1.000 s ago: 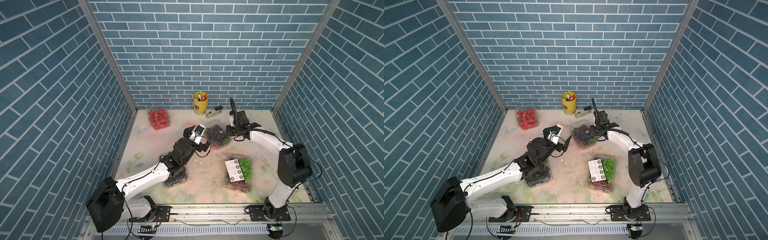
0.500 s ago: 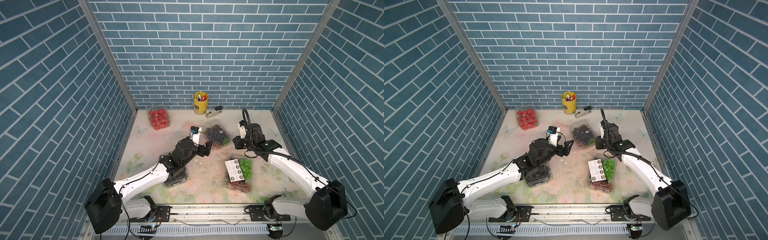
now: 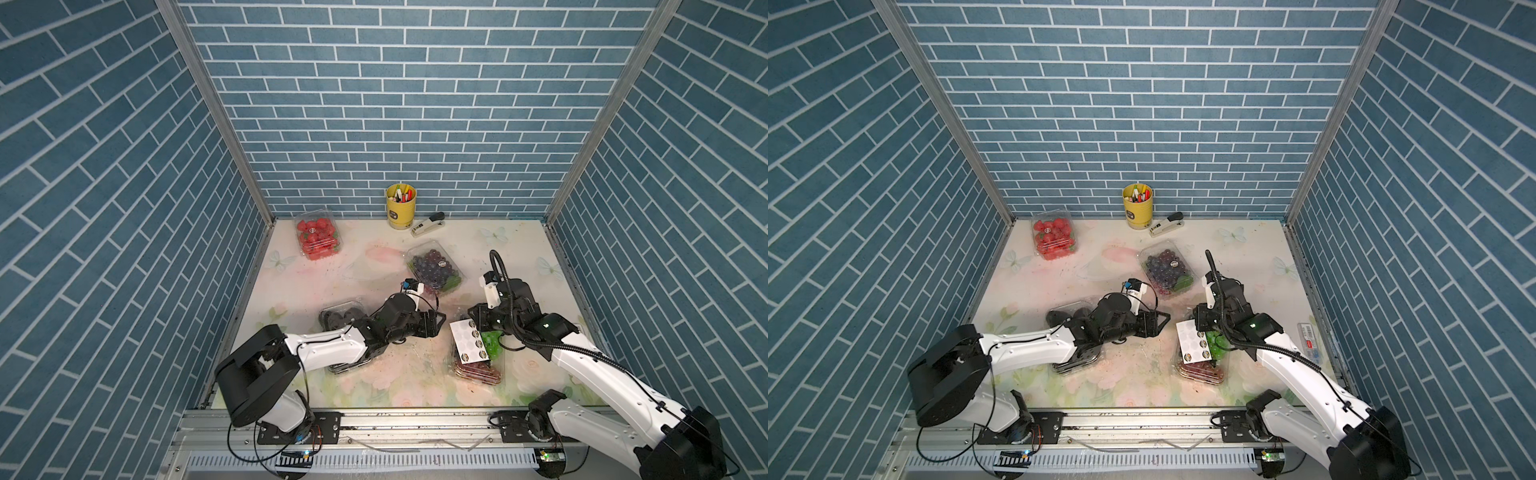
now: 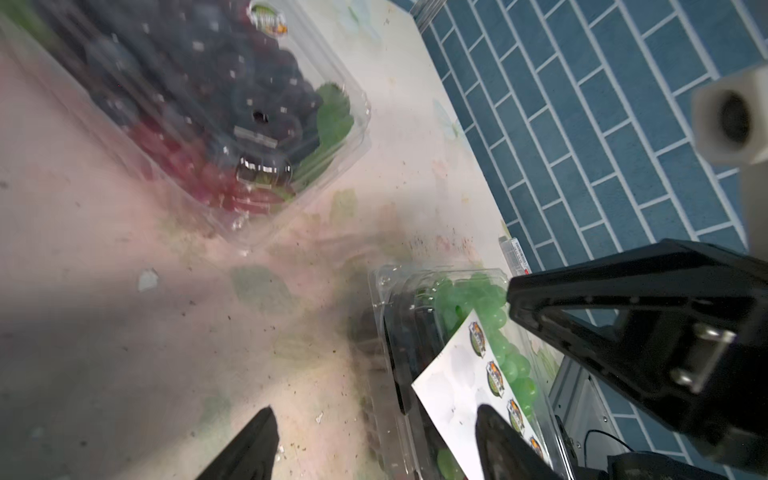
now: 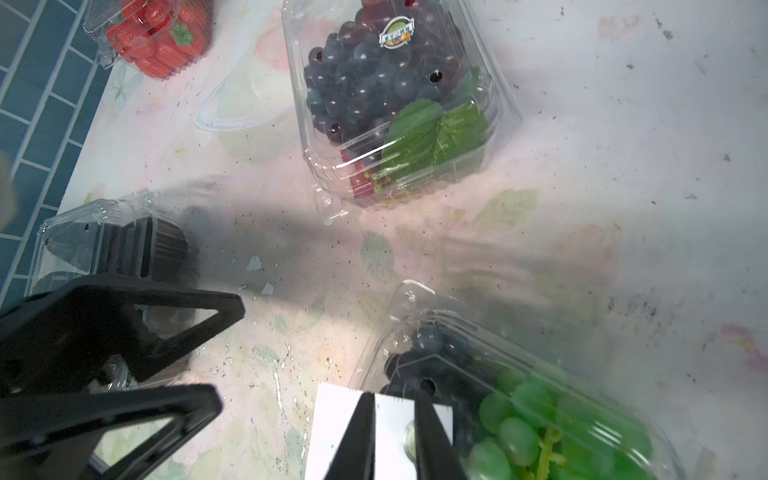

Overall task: Label fruit boxes
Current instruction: Pick up the label sticker from the fruit box.

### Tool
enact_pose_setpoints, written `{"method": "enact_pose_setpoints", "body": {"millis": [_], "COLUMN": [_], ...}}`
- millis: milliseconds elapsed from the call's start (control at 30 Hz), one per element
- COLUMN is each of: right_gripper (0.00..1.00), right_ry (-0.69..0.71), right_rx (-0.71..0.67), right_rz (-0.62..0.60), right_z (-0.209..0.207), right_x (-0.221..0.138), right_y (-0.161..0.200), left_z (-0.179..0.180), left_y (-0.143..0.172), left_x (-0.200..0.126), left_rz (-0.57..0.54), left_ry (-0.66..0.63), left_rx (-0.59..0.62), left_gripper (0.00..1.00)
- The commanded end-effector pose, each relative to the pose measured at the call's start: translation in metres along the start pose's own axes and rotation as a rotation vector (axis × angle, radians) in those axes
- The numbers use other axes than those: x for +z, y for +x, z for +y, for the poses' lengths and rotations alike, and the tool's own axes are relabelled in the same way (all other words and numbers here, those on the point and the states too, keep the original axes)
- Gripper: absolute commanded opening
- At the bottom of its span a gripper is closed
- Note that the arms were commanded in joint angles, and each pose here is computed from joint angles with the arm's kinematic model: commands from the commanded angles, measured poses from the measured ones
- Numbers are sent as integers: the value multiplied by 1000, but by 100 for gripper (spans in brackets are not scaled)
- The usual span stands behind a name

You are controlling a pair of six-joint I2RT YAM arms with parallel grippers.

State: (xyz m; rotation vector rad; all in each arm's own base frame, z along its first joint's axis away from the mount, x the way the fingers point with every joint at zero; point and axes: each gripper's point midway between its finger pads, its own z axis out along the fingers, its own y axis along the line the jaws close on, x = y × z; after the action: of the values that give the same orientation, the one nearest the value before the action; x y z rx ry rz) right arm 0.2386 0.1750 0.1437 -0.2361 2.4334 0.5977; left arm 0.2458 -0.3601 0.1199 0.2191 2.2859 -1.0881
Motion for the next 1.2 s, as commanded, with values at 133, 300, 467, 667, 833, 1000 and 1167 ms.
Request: {"method": "enact_pose_setpoints", "body": {"millis": [133, 300, 467, 667, 833, 1000, 1167], "right_gripper": [20, 20, 20, 17, 16, 16, 16], "right_ry": [11, 15, 18, 12, 10, 12, 10], "right_rx": [53, 56, 55, 59, 64, 71, 73], "right_rz": [19, 18, 10, 24, 36, 50, 40], "right_z": [-8, -11, -12, -13, -14, -15, -15], "right_x": [2, 2, 1, 5, 8, 12, 10], "right_y": [20, 24, 24, 30, 34, 38, 36], "left_z": [-17, -29, -40, -43, -46, -47, -48], "left_y": [22, 26, 27, 28, 28, 26, 24], "left_x": [22, 27, 30, 34, 38, 38, 36], "left_rz": [89, 105, 116, 130, 139, 133, 126], "left_ry": [142, 184, 211, 221, 232, 232, 232], "left_rx": [-132, -126, -108, -110, -110, -111, -107], "left_gripper": [69, 63, 53, 47, 41, 31, 9]}}
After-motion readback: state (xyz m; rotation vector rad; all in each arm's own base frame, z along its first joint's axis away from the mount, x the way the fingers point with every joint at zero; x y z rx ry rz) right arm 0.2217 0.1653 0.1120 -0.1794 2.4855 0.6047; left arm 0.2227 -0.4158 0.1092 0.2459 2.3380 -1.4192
